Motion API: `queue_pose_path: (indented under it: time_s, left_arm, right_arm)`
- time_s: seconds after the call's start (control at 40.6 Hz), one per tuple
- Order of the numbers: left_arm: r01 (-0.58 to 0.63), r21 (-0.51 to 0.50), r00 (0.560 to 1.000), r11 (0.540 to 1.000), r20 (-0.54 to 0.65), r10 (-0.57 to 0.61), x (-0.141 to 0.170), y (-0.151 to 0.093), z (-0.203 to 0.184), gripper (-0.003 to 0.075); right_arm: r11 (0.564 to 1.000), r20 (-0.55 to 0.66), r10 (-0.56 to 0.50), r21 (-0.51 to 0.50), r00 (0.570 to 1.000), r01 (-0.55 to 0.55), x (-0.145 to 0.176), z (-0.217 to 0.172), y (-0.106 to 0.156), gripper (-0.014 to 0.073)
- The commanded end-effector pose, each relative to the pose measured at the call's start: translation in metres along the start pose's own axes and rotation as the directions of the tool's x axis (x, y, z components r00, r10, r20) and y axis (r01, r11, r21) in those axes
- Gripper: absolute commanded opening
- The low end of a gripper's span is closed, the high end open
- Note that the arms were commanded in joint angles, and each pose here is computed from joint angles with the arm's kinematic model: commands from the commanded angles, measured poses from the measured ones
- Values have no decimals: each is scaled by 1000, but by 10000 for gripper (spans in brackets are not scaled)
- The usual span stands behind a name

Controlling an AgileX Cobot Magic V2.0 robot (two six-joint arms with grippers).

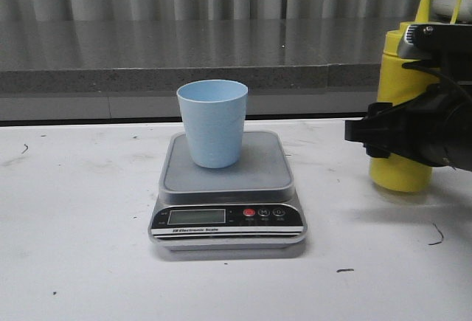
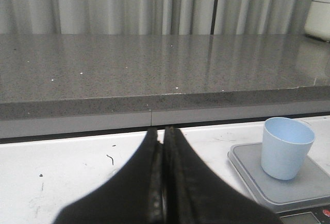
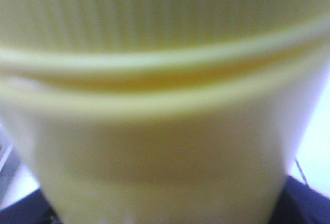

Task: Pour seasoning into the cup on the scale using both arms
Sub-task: 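Hold the upright yellow bottle on the table with the right gripper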

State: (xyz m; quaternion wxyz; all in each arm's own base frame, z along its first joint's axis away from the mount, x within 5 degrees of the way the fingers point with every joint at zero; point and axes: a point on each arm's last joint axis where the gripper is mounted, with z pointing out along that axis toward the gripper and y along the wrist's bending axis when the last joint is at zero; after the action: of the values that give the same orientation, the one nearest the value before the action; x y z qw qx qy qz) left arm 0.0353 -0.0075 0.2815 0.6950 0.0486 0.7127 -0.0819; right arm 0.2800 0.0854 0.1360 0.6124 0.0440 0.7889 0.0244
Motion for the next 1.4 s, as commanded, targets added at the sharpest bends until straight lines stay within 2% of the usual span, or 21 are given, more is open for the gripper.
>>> queue_pose_path:
  time_s: [0.0,0.173,0.32,0.937,1.158,1.38]
  left_arm:
    - [20,4,996,1000,92,-20,-14,-1,-1,-20]
    - [20,4,996,1000,92,-20,-14,-1,-1,-20]
    - [20,4,996,1000,92,-20,-14,-1,-1,-20]
    - [20,4,996,1000,92,-20,-14,-1,-1,-20]
    - [20,4,996,1000,92,-20,-14,-1,-1,-20]
    - [20,4,996,1000,92,-20,-14,-1,-1,-20]
  right_arm:
    - [1000,168,20,-15,986,-17,-27,0,3,497]
    - [1000,166,7,-19,986,-4,-27,1,4,512]
    - [1000,165,7,-19,986,-4,-27,1,4,612]
    - [1000,138,-14,-21,990,17,-19,-6,0,610]
    - [997,208,-55,-49,977,66,-17,-18,-3,610]
    - [993,203,-80,-69,976,96,-11,-26,-5,610]
